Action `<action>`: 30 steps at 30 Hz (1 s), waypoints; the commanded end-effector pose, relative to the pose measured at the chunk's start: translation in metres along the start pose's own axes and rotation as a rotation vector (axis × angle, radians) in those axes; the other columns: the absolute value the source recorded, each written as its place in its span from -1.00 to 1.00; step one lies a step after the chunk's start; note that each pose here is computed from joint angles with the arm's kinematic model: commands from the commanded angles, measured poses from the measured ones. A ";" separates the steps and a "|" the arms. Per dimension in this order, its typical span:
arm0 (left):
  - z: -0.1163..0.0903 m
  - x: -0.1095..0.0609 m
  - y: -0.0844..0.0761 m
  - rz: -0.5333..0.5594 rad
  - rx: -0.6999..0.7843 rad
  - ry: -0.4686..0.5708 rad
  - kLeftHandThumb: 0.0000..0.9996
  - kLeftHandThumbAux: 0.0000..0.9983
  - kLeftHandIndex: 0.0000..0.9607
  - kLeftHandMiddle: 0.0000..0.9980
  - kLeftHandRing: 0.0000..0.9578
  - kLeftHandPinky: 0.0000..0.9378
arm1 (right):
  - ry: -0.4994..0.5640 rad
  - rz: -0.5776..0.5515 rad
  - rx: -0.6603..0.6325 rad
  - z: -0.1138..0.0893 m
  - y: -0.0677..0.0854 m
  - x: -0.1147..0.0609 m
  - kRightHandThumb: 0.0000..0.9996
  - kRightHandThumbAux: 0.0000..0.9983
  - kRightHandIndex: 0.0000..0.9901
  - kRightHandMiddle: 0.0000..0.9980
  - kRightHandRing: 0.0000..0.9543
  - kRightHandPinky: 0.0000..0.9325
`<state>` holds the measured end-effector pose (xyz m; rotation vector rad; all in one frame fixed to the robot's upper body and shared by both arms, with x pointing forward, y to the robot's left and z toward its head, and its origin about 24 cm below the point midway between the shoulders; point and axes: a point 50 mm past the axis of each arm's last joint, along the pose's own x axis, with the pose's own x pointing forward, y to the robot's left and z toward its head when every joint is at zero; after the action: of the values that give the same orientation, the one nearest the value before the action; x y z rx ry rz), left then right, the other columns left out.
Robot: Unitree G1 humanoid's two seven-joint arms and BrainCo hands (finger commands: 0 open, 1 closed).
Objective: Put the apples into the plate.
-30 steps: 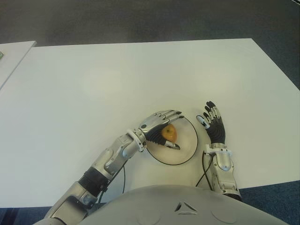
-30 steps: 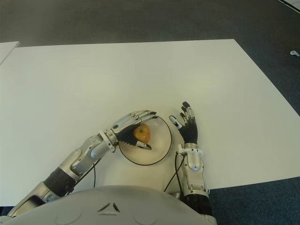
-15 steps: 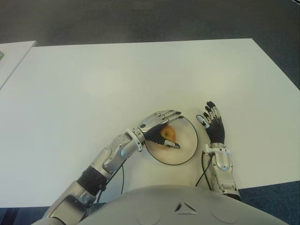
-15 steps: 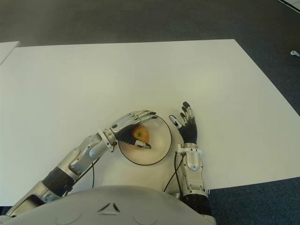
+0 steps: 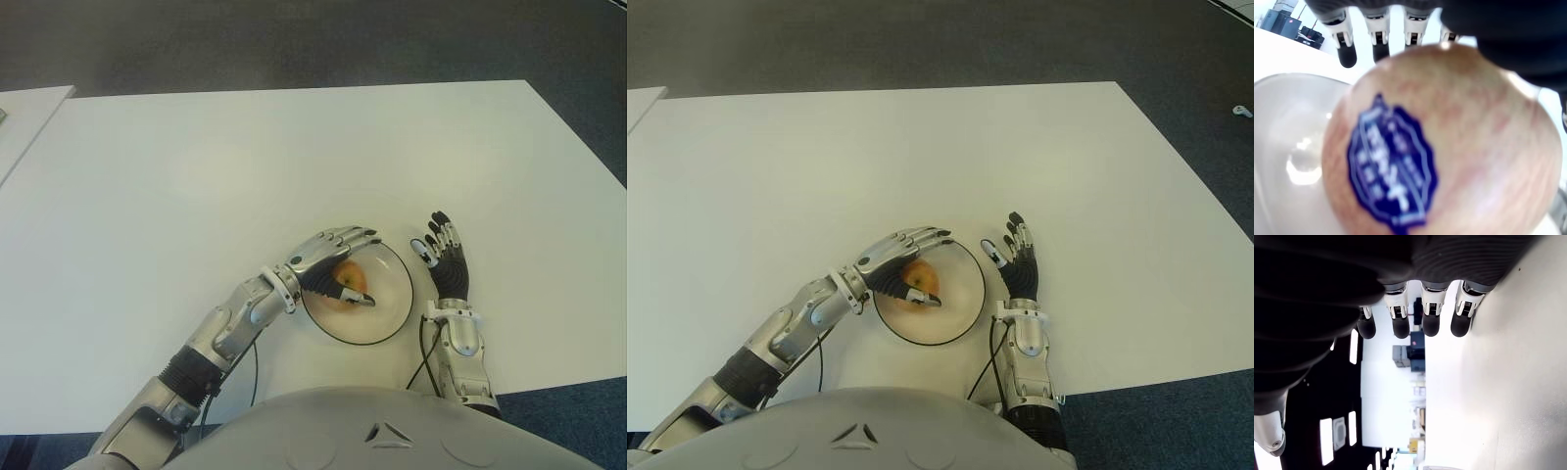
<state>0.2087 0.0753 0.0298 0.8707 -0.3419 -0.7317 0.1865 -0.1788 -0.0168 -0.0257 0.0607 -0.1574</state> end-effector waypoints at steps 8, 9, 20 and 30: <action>-0.013 -0.017 0.008 0.163 -0.359 0.168 -0.94 -0.32 -1.00 -1.00 -1.00 -1.00 | 0.146 0.015 0.032 -0.025 0.002 -0.013 -0.88 0.08 -1.00 -0.96 -0.97 -0.91; -0.011 -0.022 0.013 0.179 -0.374 0.170 -0.96 -0.31 -1.00 -1.00 -1.00 -1.00 | 0.145 0.015 0.033 -0.025 0.002 -0.013 -0.87 0.08 -1.00 -0.97 -0.97 -0.91; 0.001 -0.039 0.024 0.292 -0.726 0.237 -1.00 -0.22 -1.00 -1.00 -1.00 -1.00 | 0.149 0.016 0.043 -0.025 0.003 -0.014 -0.83 0.11 -1.00 -0.98 -0.99 -0.91; -0.029 -0.063 0.017 0.474 -1.030 0.412 -1.00 -0.32 -1.00 -1.00 -1.00 -1.00 | 0.142 0.015 0.040 -0.023 0.002 -0.016 -0.83 0.13 -1.00 -0.98 -0.98 -0.91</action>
<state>0.1900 0.1217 0.0447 0.0079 0.1072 -0.3023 0.1860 -0.1761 -0.0171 0.0117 0.0588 -0.1362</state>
